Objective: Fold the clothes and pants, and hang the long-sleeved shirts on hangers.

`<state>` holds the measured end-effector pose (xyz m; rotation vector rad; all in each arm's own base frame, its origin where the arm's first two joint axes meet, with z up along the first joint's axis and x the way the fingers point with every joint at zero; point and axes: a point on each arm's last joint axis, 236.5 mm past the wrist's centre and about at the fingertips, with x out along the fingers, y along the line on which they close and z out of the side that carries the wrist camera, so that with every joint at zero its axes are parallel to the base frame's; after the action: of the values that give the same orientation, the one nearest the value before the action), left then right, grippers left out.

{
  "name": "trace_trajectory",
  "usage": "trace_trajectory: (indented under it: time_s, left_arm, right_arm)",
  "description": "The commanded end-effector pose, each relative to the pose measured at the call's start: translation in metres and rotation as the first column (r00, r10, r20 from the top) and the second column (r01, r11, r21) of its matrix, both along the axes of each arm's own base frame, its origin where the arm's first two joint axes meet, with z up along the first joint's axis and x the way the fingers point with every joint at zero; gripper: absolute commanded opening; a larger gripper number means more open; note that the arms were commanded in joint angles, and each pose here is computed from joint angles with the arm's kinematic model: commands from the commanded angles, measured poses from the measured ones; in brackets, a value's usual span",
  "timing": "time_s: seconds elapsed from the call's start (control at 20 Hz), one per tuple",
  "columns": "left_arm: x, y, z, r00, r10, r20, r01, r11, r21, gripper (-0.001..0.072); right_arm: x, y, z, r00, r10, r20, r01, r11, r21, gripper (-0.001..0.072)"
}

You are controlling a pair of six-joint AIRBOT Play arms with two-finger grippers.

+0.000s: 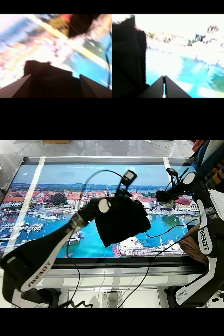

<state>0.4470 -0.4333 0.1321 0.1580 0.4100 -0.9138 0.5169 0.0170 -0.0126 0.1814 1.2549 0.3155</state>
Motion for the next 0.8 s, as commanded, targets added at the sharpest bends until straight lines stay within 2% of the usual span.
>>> trace_trajectory:
  time_s: [0.0, 0.05, 0.1, 0.15, 0.2, 0.45, 0.65, 0.75]
  left_arm:
    - [0.017, 0.035, 0.038, 0.997, 0.057, 0.051, -0.055, 0.998, -0.025, 0.0713]
    - [0.021, 0.042, 0.043, 0.996, 0.07, 0.056, -0.069, 0.997, -0.032, 0.0713]
    - [0.024, 0.047, 0.046, 0.995, 0.082, 0.055, -0.08, 0.996, -0.038, 0.0713]
    - [0.026, 0.05, 0.046, 0.995, 0.088, 0.055, -0.086, 0.996, -0.038, 0.0713]
    - [0.026, 0.051, 0.045, 0.995, 0.088, 0.053, -0.086, 0.996, -0.036, 0.0713]
    - [0.022, 0.049, 0.039, 0.997, 0.073, 0.034, -0.072, 0.997, -0.02, 0.0713]
    - [0.023, 0.049, 0.039, 0.997, 0.073, 0.034, -0.073, 0.997, -0.02, 0.0712]
    - [0.022, 0.049, 0.038, 0.997, 0.073, 0.033, -0.072, 0.997, -0.019, 0.0713]
  right_arm:
    - [-0.012, 0.019, -0.012, 0.995, 0.006, -0.1, 0.027, 0.947, 0.319, 0.002]
    - [-0.007, 0.03, -0.004, 0.994, -0.011, -0.104, 0.055, 0.899, 0.434, 0.0045]
    - [-0.002, 0.036, -0.001, 0.995, -0.025, -0.099, 0.07, 0.874, 0.481, 0.0298]
    - [0.002, 0.037, -0.004, 0.995, -0.035, -0.091, 0.074, 0.877, 0.476, 0.0585]
    - [0.005, 0.039, -0.01, 0.996, -0.036, -0.082, 0.068, 0.895, 0.441, 0.0626]
    - [-0.004, 0.055, -0.049, 0.99, -0.005, -0.14, 0.038, 0.972, 0.234, 0.0628]
    - [-0.011, 0.077, -0.056, 0.987, 0.05, -0.153, -0.017, 0.979, 0.204, 0.0628]
    - [-0.014, 0.074, -0.068, 0.981, 0.022, -0.194, 0.013, 0.984, 0.18, 0.0629]
